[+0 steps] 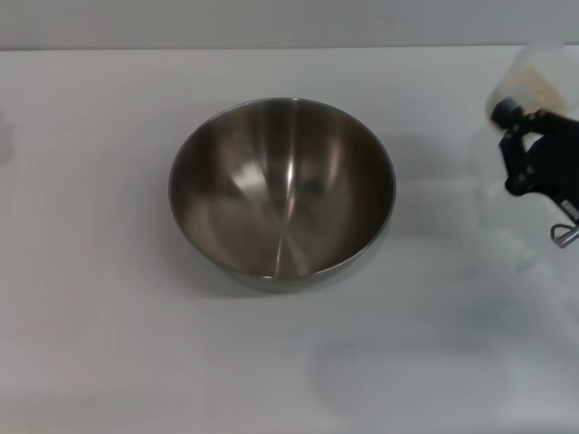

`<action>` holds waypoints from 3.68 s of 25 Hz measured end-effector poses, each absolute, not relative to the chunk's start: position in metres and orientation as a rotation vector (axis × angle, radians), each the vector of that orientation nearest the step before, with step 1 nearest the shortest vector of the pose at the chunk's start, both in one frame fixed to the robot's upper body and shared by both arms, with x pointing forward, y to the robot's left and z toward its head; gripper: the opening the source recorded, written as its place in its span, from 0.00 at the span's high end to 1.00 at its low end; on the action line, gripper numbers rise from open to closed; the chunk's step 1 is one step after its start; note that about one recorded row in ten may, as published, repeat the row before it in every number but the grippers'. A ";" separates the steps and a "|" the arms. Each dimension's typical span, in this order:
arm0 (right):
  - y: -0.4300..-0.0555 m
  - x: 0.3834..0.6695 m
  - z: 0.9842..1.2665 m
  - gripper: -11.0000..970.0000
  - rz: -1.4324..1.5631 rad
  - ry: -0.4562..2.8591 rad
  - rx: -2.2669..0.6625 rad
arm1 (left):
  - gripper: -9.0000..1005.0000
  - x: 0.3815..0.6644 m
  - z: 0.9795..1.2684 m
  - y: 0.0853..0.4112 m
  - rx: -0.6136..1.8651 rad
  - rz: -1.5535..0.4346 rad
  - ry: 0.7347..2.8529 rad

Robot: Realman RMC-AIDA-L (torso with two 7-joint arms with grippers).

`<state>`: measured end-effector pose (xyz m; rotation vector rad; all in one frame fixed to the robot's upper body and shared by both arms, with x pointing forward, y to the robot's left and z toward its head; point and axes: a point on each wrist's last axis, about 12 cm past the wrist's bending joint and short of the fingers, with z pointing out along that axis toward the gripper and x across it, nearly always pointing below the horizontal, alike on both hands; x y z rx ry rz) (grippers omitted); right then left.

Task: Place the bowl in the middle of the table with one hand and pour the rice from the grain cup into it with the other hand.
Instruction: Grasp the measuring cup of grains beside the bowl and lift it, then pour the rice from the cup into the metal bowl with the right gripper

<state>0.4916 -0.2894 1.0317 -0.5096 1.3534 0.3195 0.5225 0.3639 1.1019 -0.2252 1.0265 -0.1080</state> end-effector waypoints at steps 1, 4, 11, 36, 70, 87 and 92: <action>-0.289 0.491 1.033 0.95 0.326 1.340 -0.474 | 0.42 0.523 1.102 0.363 -0.225 -0.109 1.028; -0.290 0.491 1.038 0.96 0.372 1.313 -0.364 | 0.42 0.523 1.102 0.363 -0.224 -0.111 1.029; -0.283 0.498 1.044 0.97 0.454 1.287 -0.258 | 0.42 0.522 1.101 0.364 -0.225 -0.109 1.031; -0.201 0.508 1.068 0.98 0.918 1.161 -0.498 | 0.42 0.524 1.102 0.362 -0.223 -0.114 1.029; -0.214 0.518 1.100 0.98 1.678 1.410 -0.559 | 0.43 0.530 1.103 0.364 -0.219 -0.113 1.054; -0.221 0.527 1.110 0.98 1.946 1.645 -0.369 | 0.43 0.534 1.107 0.363 -0.196 -0.122 1.050; -0.226 0.531 1.120 0.98 2.045 1.596 -0.255 | 0.43 0.535 1.108 0.362 -0.175 -0.129 1.052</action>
